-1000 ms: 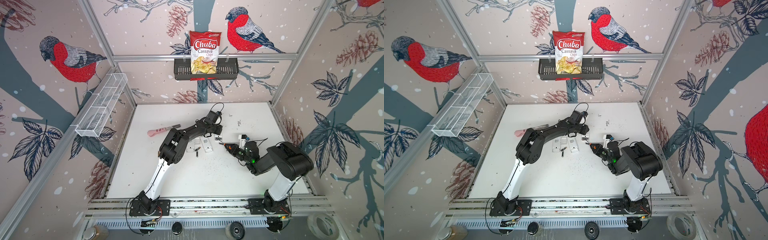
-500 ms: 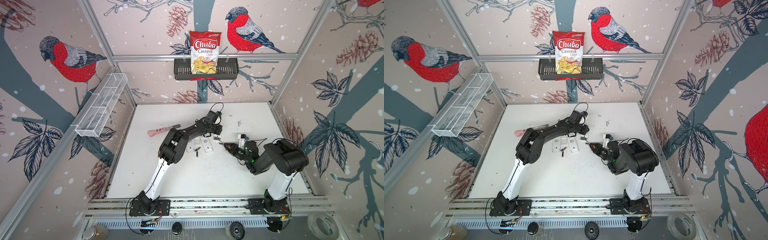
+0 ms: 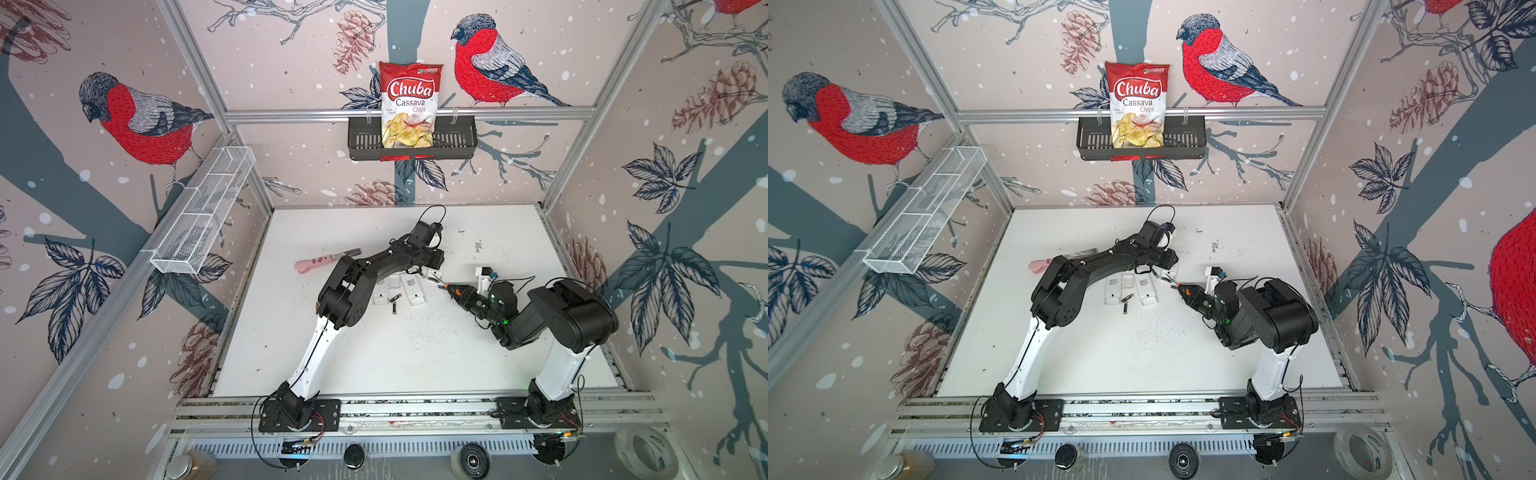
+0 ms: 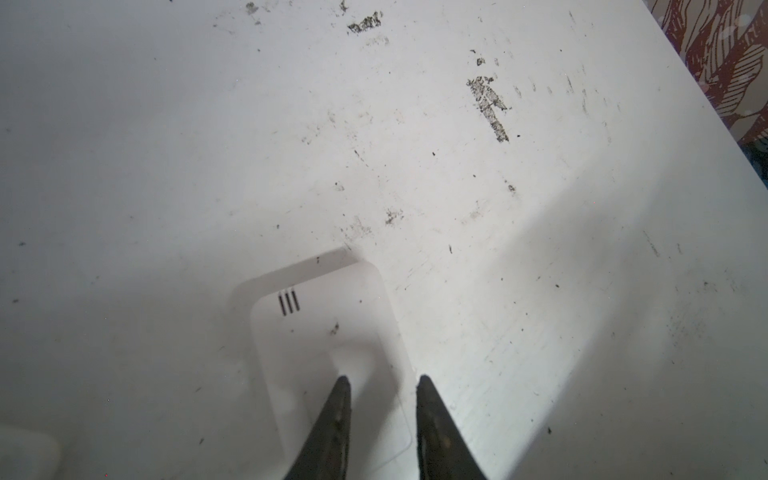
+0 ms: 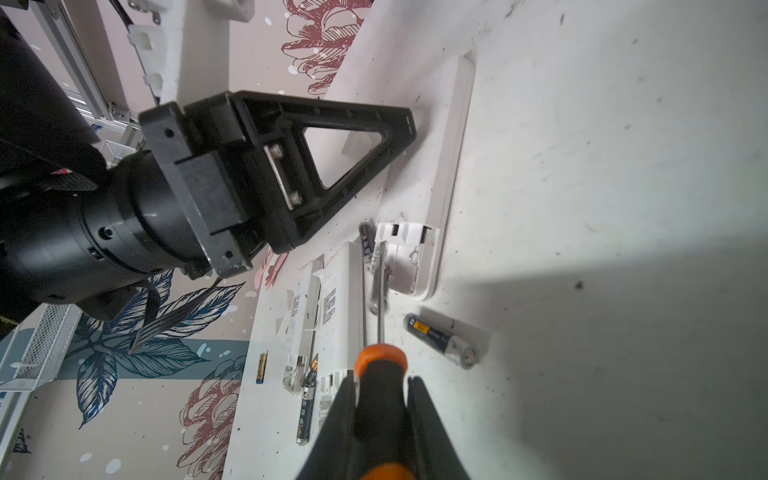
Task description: Unload the batteries from the remote control
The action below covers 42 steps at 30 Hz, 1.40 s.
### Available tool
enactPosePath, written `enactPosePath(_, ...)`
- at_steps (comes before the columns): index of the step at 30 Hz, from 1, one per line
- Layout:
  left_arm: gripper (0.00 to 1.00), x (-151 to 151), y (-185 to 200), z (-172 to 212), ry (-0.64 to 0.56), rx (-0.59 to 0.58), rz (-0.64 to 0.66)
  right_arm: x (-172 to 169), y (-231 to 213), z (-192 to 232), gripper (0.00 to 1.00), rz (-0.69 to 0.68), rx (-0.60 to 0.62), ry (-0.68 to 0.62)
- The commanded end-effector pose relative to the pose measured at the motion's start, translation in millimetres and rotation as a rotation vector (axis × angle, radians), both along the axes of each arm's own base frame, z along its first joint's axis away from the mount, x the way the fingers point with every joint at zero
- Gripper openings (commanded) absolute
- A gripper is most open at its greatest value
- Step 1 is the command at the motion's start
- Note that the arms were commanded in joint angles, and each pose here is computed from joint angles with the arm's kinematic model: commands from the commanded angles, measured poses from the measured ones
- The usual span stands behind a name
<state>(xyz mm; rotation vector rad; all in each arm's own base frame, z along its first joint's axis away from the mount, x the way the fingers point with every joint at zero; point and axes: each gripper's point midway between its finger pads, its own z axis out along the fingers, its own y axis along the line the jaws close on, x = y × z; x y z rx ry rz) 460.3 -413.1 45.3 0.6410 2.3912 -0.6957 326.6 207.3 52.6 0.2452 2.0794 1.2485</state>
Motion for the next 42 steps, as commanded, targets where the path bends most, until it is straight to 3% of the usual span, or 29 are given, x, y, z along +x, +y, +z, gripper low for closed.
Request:
enactPosePath(1,0.29,-15.5,15.3,-26.1,0.095,0.076,0.009,1.8,6.3,10.8,0.00,0.021,0.023,-0.044)
enactPosePath(8,0.29,-14.0,19.1,-25.4,0.096,0.072,0.015,-3.2,18.0,10.5,0.00,0.054,0.005,-0.044)
enactPosePath(15,0.29,-13.8,18.6,-24.4,0.098,0.063,0.014,-0.8,2.9,13.4,0.00,0.022,-0.028,-0.045)
enactPosePath(25,0.29,-12.4,20.7,-24.3,0.098,0.062,0.017,-7.8,-11.1,6.6,0.00,0.026,-0.170,0.004)
enactPosePath(42,0.29,-13.5,20.5,-21.3,0.098,0.058,0.014,-6.9,-21.6,-9.0,0.00,0.068,-0.174,0.094)
